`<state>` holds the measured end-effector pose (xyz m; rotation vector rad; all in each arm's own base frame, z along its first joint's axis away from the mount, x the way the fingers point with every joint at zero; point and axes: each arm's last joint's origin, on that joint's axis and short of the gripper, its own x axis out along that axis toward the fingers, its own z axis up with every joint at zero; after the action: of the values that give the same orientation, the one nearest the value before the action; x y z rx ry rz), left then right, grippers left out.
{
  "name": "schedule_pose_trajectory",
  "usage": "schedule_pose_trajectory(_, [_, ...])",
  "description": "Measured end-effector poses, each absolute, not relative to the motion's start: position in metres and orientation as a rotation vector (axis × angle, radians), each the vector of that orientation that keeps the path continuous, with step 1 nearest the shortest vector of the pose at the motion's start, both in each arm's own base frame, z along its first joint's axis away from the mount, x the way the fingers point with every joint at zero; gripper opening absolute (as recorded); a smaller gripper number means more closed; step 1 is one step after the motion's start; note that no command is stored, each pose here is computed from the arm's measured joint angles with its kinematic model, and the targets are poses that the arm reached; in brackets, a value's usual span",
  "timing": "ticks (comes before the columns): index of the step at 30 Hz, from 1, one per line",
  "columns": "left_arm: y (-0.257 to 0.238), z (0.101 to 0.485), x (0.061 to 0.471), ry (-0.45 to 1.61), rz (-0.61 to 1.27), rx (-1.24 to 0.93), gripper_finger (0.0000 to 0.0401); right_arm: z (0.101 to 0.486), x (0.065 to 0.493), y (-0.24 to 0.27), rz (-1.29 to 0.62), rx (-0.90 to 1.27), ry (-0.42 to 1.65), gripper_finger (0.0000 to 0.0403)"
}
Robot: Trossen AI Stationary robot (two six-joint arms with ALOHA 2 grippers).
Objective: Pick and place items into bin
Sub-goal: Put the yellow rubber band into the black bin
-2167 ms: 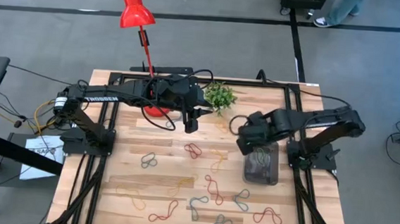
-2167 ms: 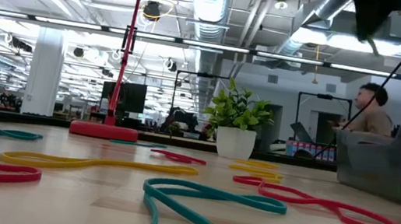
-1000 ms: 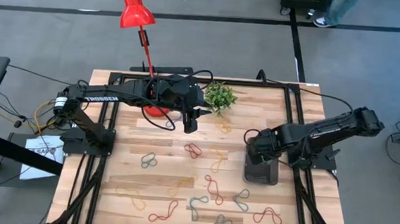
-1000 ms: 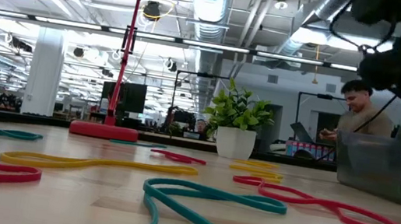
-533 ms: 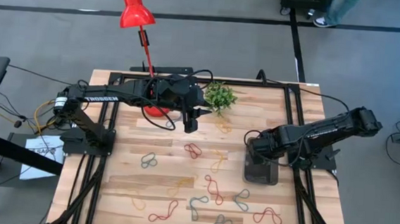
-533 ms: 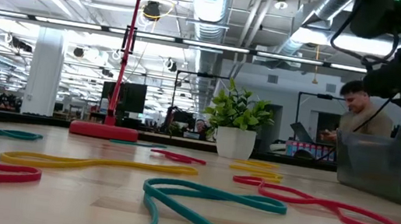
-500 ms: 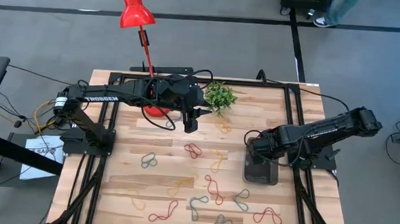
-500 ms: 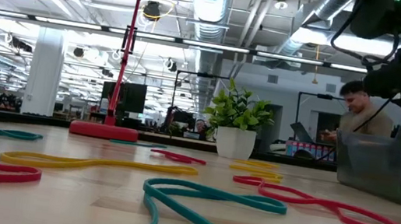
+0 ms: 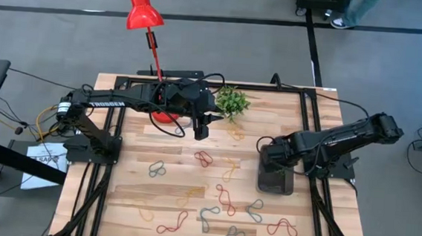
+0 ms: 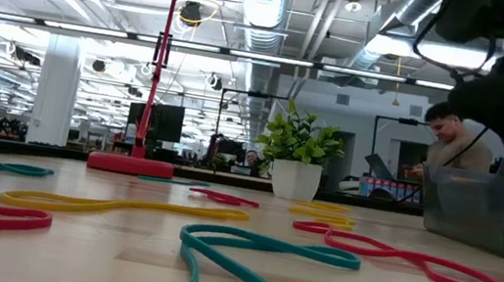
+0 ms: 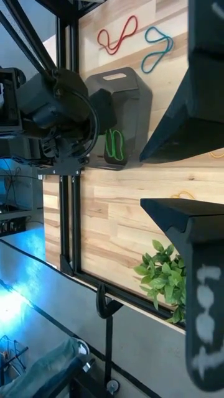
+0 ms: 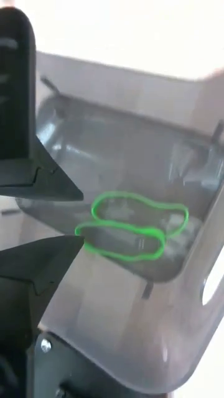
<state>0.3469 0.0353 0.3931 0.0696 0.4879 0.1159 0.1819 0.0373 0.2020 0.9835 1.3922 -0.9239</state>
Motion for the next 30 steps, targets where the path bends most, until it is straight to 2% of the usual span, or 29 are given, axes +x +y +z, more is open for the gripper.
schedule_pose_trajectory(4, [0.035, 0.392, 0.346, 0.498, 0.116, 0.069, 0.0091, 0.225, 0.189, 0.038, -0.875, 1.011, 1.34, 0.0095])
schedule_pose_trajectory(8, [0.036, 0.389, 0.344, 0.538, 0.123, 0.043, 0.0091, 0.262, 0.198, 0.039, -0.782, 1.011, 1.178, 0.0095])
schedule_pose_trajectory(11, [0.036, 0.386, 0.343, 0.566, 0.136, 0.011, 0.0091, 0.29, 0.206, 0.037, -0.706, 0.926, 1.021, 0.0095])
schedule_pose_trajectory(15, [0.037, 0.393, 0.334, 0.56, 0.165, 0.005, 0.0091, 0.308, 0.218, 0.031, -0.677, 0.724, 0.838, 0.0095])
schedule_pose_trajectory(21, [0.037, 0.419, 0.292, 0.553, 0.252, 0.025, 0.0091, 0.296, 0.248, 0.017, -0.619, 0.65, 0.843, 0.0091])
schedule_pose_trajectory(30, [0.042, 0.459, 0.19, 0.489, 0.594, -0.076, 0.0091, 0.242, 0.293, -0.024, -0.621, 0.601, 1.034, 0.0071])
